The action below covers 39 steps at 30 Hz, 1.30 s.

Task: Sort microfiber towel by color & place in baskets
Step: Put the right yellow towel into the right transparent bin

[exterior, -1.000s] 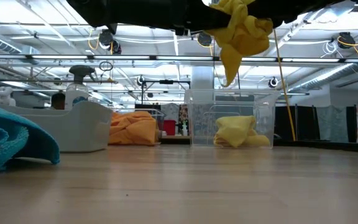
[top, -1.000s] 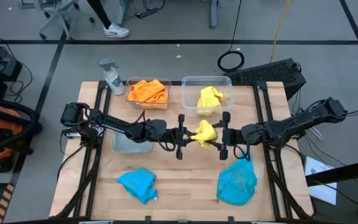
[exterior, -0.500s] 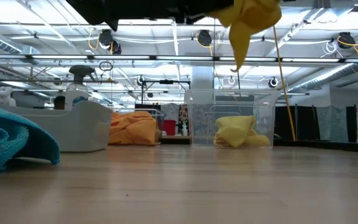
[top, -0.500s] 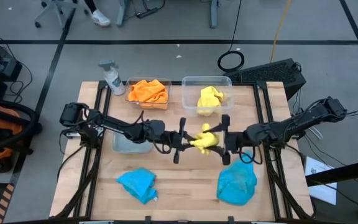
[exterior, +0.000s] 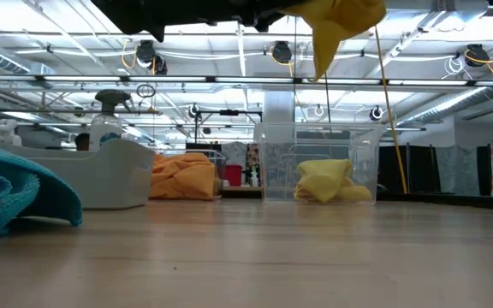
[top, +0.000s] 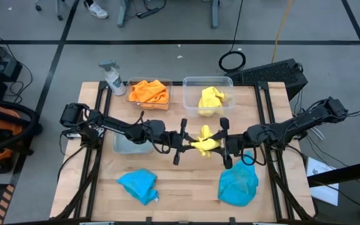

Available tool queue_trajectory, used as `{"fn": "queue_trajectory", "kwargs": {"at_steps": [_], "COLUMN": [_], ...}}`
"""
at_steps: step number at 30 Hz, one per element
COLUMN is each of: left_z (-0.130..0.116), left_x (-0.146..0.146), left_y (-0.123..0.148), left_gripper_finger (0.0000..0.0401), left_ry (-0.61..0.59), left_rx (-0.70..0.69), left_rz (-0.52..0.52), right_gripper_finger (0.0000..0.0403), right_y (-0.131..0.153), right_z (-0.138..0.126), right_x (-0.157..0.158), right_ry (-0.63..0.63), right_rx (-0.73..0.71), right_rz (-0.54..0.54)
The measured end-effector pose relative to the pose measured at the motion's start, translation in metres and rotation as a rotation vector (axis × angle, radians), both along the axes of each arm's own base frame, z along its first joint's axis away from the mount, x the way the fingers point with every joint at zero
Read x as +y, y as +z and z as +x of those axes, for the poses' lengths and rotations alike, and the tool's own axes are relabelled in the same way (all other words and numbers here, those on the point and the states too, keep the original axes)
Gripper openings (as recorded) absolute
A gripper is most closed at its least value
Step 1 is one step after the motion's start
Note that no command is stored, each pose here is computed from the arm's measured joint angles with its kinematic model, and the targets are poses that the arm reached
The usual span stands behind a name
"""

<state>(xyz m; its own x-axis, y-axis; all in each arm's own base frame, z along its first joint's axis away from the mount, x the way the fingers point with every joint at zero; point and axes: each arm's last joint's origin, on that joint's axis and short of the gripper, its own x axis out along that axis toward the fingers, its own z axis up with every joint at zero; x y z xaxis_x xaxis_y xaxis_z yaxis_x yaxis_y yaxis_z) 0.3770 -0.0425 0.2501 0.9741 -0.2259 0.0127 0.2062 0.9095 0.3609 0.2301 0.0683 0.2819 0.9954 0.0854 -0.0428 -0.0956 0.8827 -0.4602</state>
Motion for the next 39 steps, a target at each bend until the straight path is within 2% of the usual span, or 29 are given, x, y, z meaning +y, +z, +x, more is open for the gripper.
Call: {"fn": "queue_trajectory", "kwargs": {"at_steps": [4,8,11,16,19,21,23,26,31,36,39], "left_z": [0.000,0.001,0.001,-0.001,-0.006,-0.010,-0.014,-0.019,-0.025,-0.028,-0.028], "left_x": [0.005,0.006,0.006,0.008,0.012,0.016,0.018,0.018,0.019,0.019,0.020], "left_y": [-0.002,-0.003,-0.003,0.000,0.004,0.008,0.009,0.013,0.017,0.011,0.009], "left_gripper_finger": [0.0067,0.0114,0.0157,0.0221,0.0245,0.0255,0.0260,0.0263,0.0263,0.0263,0.0262], "left_ry": [0.008,0.012,0.019,0.090,0.226,0.329,0.381,0.393,0.436,0.473,0.480], "left_rx": [0.032,0.040,0.047,0.055,0.090,0.110,0.148,0.175,0.206,0.271,0.289], "left_rz": [-0.042,-0.052,-0.072,-0.093,-0.087,-0.079,-0.067,-0.063,-0.117,-0.096,-0.093], "right_gripper_finger": [0.0063,0.0030,0.0029,0.0039,0.0036,0.0033,0.0031,0.0032,0.0033,0.0033,0.0033], "right_y": [0.000,0.000,0.000,0.000,0.002,0.005,0.009,0.016,0.025,0.037,0.036], "right_z": [0.000,0.000,0.000,0.000,-0.001,-0.002,-0.004,-0.006,-0.004,-0.004,-0.005], "right_x": [0.000,0.000,-0.001,-0.005,-0.007,-0.009,-0.013,-0.024,-0.050,-0.081,-0.097], "right_ry": [-0.008,-0.010,-0.032,-0.161,-0.194,-0.204,-0.219,-0.284,-0.387,-0.527,-0.528], "right_rx": [-0.001,0.001,0.002,-0.003,-0.013,-0.028,-0.055,-0.092,-0.114,-0.146,-0.144], "right_rz": [0.001,0.001,0.007,0.004,-0.019,-0.028,-0.025,-0.029,-0.061,-0.060,-0.046]}}
